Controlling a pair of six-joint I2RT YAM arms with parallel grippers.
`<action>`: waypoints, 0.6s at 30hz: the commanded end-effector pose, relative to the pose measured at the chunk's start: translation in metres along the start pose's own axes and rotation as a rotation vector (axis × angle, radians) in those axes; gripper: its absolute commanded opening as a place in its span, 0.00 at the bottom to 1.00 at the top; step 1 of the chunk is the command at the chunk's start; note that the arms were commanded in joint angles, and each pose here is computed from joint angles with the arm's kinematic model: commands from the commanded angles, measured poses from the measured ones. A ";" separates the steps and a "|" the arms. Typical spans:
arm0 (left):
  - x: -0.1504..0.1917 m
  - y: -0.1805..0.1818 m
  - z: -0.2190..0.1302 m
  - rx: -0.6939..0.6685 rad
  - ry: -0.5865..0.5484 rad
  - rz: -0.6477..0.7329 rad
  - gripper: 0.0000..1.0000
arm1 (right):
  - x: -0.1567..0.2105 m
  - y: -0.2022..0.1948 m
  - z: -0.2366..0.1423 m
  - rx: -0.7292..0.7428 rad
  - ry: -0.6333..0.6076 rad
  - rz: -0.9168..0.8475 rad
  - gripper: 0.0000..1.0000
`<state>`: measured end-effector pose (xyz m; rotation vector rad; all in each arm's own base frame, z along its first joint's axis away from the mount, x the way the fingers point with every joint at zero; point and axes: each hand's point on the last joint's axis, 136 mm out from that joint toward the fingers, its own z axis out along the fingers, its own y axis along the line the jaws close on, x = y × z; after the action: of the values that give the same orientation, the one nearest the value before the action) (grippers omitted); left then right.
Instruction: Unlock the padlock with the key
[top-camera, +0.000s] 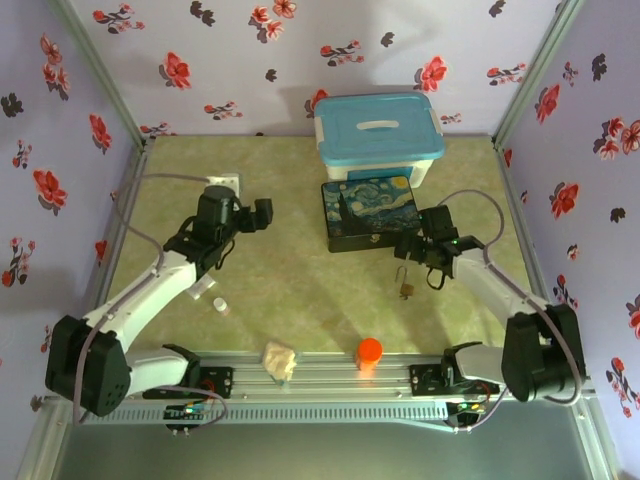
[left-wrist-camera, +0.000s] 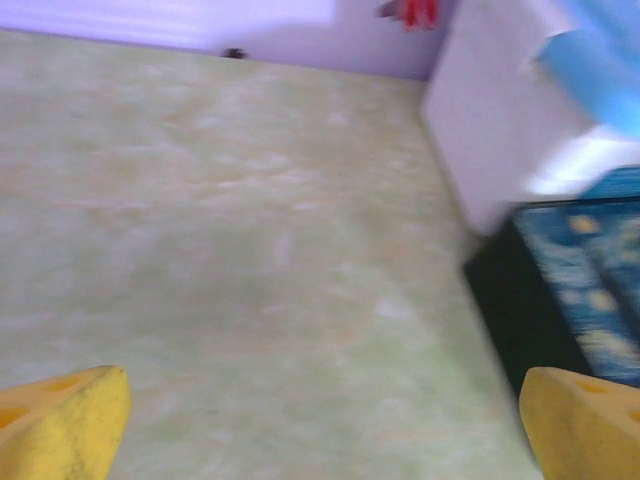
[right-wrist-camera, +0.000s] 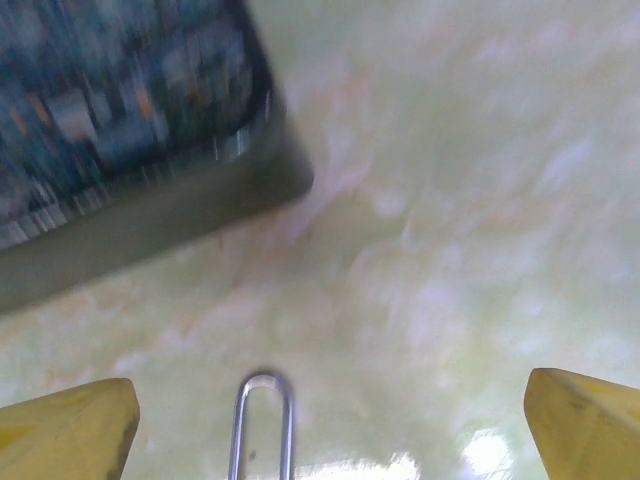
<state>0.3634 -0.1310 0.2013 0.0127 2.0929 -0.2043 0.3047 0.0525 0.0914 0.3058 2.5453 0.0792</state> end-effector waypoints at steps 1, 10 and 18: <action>0.001 0.059 0.005 -0.234 -0.056 0.109 1.00 | -0.042 -0.031 -0.007 0.122 -0.204 -0.021 0.99; 0.036 0.140 0.014 -0.416 -0.085 0.174 1.00 | -0.070 -0.063 0.020 0.163 -0.481 -0.106 0.99; 0.051 0.179 0.026 -0.355 -0.188 -0.033 1.00 | -0.084 -0.050 0.018 0.016 -0.735 -0.096 0.99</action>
<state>0.3573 0.0434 0.0837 -0.2340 2.0864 0.2556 0.3466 -0.0244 0.0708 0.2351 2.0514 -0.1413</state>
